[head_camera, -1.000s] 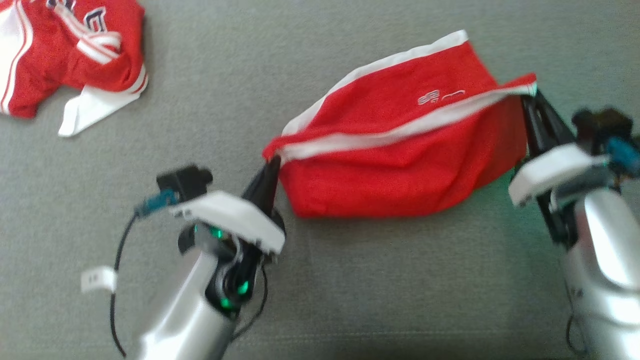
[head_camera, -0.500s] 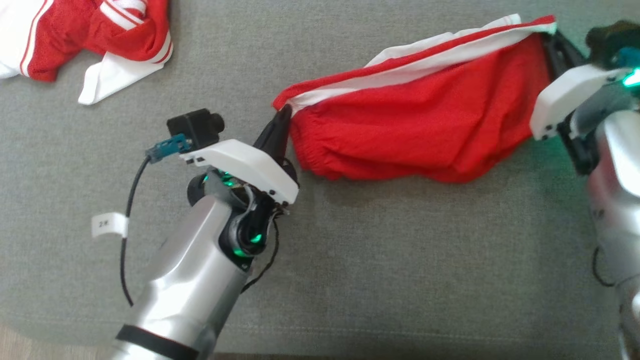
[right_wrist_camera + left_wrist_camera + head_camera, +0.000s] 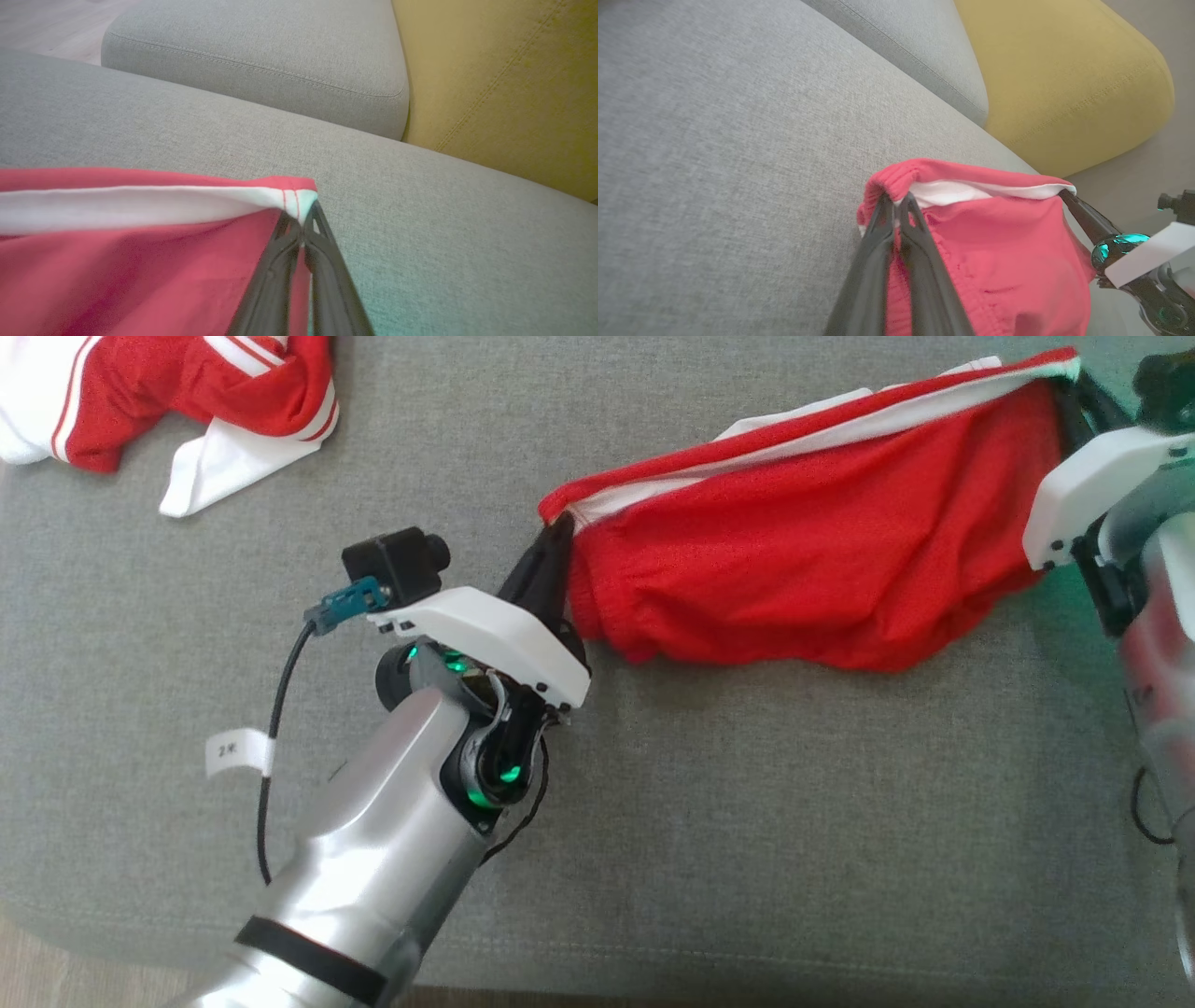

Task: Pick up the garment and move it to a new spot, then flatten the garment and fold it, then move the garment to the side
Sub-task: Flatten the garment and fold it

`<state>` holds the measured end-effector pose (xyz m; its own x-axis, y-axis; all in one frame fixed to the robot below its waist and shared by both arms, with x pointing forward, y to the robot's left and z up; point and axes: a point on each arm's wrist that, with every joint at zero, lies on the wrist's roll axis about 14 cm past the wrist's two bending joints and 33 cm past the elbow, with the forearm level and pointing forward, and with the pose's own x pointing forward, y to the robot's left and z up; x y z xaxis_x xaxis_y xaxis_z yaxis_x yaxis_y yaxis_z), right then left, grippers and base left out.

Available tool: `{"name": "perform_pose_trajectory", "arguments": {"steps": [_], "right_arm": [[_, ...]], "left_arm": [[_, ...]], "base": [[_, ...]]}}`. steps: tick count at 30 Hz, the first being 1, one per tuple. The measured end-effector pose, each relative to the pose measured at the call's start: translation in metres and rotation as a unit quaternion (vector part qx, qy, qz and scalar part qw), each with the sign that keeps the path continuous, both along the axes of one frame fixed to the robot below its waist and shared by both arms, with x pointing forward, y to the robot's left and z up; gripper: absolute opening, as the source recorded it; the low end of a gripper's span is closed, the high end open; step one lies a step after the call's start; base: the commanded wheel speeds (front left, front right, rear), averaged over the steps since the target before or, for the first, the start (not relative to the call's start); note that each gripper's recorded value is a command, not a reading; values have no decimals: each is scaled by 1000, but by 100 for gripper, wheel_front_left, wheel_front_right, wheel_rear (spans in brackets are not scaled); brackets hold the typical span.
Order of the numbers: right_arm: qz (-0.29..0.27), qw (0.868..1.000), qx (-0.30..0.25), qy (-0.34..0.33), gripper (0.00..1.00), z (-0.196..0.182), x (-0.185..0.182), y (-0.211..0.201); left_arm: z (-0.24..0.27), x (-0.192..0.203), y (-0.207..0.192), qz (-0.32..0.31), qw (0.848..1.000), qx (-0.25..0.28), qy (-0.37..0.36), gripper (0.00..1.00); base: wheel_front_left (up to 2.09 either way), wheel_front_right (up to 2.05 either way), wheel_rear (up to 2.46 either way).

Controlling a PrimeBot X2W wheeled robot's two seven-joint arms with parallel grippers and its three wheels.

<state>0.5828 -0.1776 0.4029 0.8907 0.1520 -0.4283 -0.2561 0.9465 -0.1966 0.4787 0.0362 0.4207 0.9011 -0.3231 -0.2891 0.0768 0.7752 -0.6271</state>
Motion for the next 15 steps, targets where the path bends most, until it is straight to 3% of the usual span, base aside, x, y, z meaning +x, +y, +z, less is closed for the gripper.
{"name": "perform_pose_trajectory", "arguments": {"steps": [7,15], "right_arm": [[2,999,10,-40,100,23,5,1],[-9,997,37,-65,100,48,-1,0]], "left_arm": [[21,-1,2,-9,998,30,-58,100],[42,-21,21,-13,986,108,-124,100]], "base": [[0,0,0],[0,0,0]]}}
